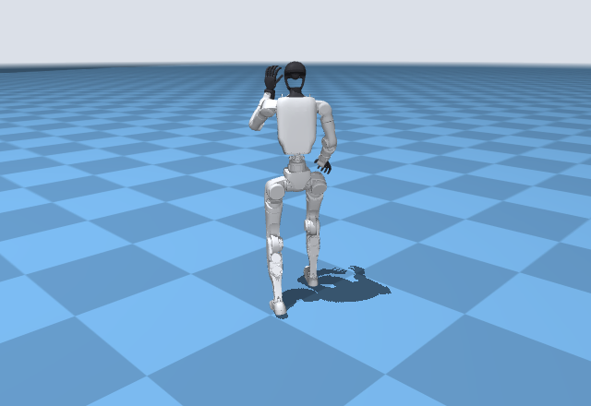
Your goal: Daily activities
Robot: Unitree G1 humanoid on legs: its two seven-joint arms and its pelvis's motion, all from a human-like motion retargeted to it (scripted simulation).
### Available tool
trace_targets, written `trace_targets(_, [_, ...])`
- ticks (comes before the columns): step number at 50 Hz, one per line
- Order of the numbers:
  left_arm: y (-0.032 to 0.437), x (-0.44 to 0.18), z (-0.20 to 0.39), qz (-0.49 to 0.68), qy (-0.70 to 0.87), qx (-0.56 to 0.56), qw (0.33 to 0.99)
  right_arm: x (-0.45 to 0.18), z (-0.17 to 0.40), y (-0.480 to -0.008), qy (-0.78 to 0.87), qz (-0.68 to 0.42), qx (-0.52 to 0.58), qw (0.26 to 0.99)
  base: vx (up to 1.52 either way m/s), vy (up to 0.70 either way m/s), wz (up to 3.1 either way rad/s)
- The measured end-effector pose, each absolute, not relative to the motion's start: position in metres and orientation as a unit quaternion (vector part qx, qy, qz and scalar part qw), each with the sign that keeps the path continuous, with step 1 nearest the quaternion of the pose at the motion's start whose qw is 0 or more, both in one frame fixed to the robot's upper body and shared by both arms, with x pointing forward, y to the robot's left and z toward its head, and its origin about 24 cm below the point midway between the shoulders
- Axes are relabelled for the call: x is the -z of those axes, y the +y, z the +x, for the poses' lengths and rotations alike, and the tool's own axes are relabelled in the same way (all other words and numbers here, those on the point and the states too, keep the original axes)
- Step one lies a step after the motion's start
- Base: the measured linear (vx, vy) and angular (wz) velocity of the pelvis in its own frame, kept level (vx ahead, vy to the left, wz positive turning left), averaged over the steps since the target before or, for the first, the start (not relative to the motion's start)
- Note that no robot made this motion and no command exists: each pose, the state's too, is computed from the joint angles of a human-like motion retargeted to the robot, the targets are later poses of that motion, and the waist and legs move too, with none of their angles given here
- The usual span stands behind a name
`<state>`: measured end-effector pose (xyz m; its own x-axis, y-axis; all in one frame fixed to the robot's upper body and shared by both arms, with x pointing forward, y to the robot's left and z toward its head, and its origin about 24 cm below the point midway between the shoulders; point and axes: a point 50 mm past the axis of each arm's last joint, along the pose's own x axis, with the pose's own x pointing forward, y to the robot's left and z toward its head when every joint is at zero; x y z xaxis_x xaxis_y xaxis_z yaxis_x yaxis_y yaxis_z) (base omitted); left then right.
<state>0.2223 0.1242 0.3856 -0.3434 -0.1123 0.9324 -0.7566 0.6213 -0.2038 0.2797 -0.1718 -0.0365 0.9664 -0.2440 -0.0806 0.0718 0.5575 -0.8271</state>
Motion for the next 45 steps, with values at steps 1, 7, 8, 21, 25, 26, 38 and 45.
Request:
trace_targets(1, [0.113, -0.386, 0.223, 0.303, -0.759, -0.303, 0.490, 0.039, 0.281, -0.170, 0.099, -0.465, 0.089, 0.875, 0.27, -0.10, -0.38])
trace_targets(7, [0.065, -0.371, 0.231, 0.385, -0.774, -0.183, 0.467, 0.015, 0.308, -0.157, 0.039, -0.469, 0.099, 0.877, 0.22, -0.03, -0.39])
trace_targets(8, [0.061, -0.366, 0.233, 0.394, -0.771, -0.168, 0.471, 0.007, 0.313, -0.154, 0.020, -0.467, 0.103, 0.878, 0.19, -0.09, -0.34])
trace_targets(21, [0.056, -0.281, 0.305, 0.534, -0.589, -0.057, 0.604, -0.069, 0.356, -0.187, -0.074, -0.504, 0.205, 0.836, 0.23, -0.10, -0.32])
trace_targets(25, [0.075, -0.200, 0.339, 0.592, -0.439, -0.008, 0.676, -0.059, 0.356, -0.205, -0.020, -0.516, 0.211, 0.830, 0.34, -0.13, -0.18])
trace_targets(26, [0.085, -0.171, 0.346, 0.609, -0.386, 0.003, 0.693, -0.056, 0.355, -0.206, -0.011, -0.515, 0.210, 0.831, 0.39, -0.15, -0.17])
trace_targets(38, [0.246, 0.158, 0.061, 0.572, 0.481, 0.071, 0.661, -0.071, 0.325, -0.163, -0.155, -0.492, 0.141, 0.845, 0.49, -0.16, -0.24])
trace_targets(45, [0.192, 0.146, -0.159, 0.362, 0.735, 0.189, 0.541, -0.105, 0.297, -0.169, -0.239, -0.471, 0.149, 0.836, 0.38, -0.14, -0.41])
